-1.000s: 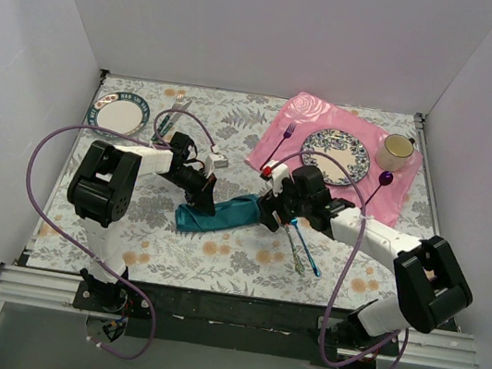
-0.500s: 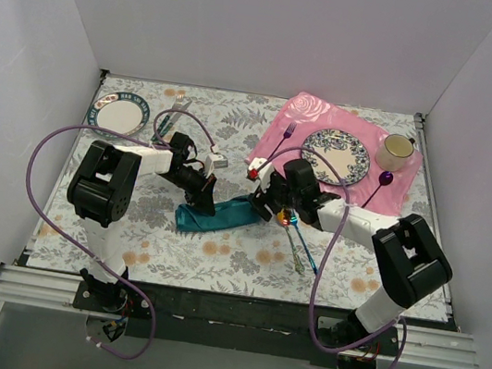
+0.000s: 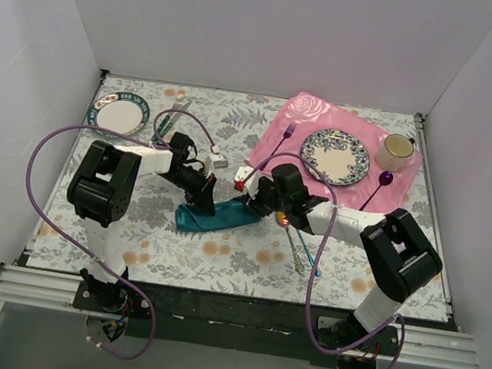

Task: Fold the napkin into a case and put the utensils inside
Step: Stuff the 2/3-rectangle-folded napkin at the center of the board.

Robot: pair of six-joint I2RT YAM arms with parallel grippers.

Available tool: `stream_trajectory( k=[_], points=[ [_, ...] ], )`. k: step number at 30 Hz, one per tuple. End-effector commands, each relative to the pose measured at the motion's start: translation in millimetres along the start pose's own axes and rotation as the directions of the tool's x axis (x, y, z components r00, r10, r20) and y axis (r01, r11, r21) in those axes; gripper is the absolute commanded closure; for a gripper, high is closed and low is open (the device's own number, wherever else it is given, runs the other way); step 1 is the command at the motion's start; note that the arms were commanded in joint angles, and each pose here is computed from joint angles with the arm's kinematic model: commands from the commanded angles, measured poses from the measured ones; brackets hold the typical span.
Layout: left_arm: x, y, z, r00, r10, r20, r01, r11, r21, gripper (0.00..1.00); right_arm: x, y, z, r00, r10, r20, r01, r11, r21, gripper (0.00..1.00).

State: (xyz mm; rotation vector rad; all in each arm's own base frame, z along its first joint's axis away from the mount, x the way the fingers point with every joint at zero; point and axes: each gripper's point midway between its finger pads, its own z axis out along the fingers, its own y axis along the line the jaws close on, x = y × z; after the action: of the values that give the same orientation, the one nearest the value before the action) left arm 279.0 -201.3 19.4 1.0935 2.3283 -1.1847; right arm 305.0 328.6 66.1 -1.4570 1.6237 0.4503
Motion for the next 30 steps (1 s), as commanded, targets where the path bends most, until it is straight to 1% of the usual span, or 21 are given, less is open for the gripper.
stream_trajectory(
  k=[1, 2, 10, 14, 15, 16, 18, 19, 22, 26, 29, 30],
  points=[
    [47.4, 31.1, -0.5, 0.986, -0.031, -0.162, 0.008, 0.990, -0.144, 1.00, -3.1, -10.7, 5.1, 0.997, -0.080, 0.013, 0.079, 0.995, 0.067, 0.57],
    [47.6, 31.3, -0.6, 0.986, -0.031, -0.163, 0.007, 0.989, -0.145, 1.00, 0.2, -10.3, 5.9, 0.996, -0.090, 0.003, 0.090, 0.994, 0.068, 0.58],
    [46.7, 31.9, -0.6, 0.987, -0.026, -0.162, 0.002, 0.989, -0.146, 1.00, 20.3, 6.8, 7.1, 0.992, -0.124, -0.032, 0.125, 0.992, 0.020, 0.60],
    [48.0, 31.5, -0.3, 0.986, -0.033, -0.164, 0.010, 0.990, -0.144, 1.00, 25.2, 11.4, 10.5, 0.989, -0.143, -0.041, 0.144, 0.989, 0.030, 0.70],
    [48.0, 31.5, -0.3, 0.986, -0.033, -0.164, 0.010, 0.990, -0.144, 1.00, 26.7, 12.2, 13.2, 0.989, -0.143, -0.047, 0.145, 0.989, 0.030, 0.74],
    [46.5, 31.4, -0.4, 0.987, -0.030, -0.160, 0.007, 0.990, -0.143, 1.00, 28.0, 12.2, 14.5, 0.988, -0.144, -0.058, 0.146, 0.988, 0.041, 0.83],
    [45.4, 30.1, -1.2, 0.987, -0.027, -0.159, 0.004, 0.990, -0.140, 1.00, 26.7, 12.1, 16.7, 0.987, -0.149, -0.063, 0.152, 0.987, 0.049, 0.95],
    [42.1, 29.1, -2.7, 0.988, -0.019, -0.151, -0.002, 0.990, -0.142, 1.00, 27.3, 12.1, 17.4, 0.986, -0.151, -0.072, 0.156, 0.986, 0.059, 0.99],
    [33.5, 27.1, -6.7, 0.993, -0.024, -0.117, 0.009, 0.991, -0.134, 1.00, 31.0, 10.8, 15.9, 0.983, -0.160, -0.092, 0.168, 0.983, 0.077, 0.99],
    [21.1, 24.1, -20.2, 0.996, -0.075, -0.041, 0.071, 0.993, -0.095, 1.00, 35.4, 9.4, 9.6, 0.980, -0.165, -0.115, 0.178, 0.977, 0.115, 0.99],
    [18.4, 18.5, -28.8, 0.996, -0.085, -0.013, 0.084, 0.994, -0.074, 1.00, 40.6, 10.4, 4.2, 0.977, -0.163, -0.138, 0.182, 0.973, 0.140, 0.99],
    [13.6, 12.2, -31.2, 0.997, -0.076, 0.013, 0.076, 0.996, -0.047, 0.96, 40.5, 12.2, 3.8, 0.977, -0.164, -0.138, 0.183, 0.973, 0.140, 0.99]
  ],
)
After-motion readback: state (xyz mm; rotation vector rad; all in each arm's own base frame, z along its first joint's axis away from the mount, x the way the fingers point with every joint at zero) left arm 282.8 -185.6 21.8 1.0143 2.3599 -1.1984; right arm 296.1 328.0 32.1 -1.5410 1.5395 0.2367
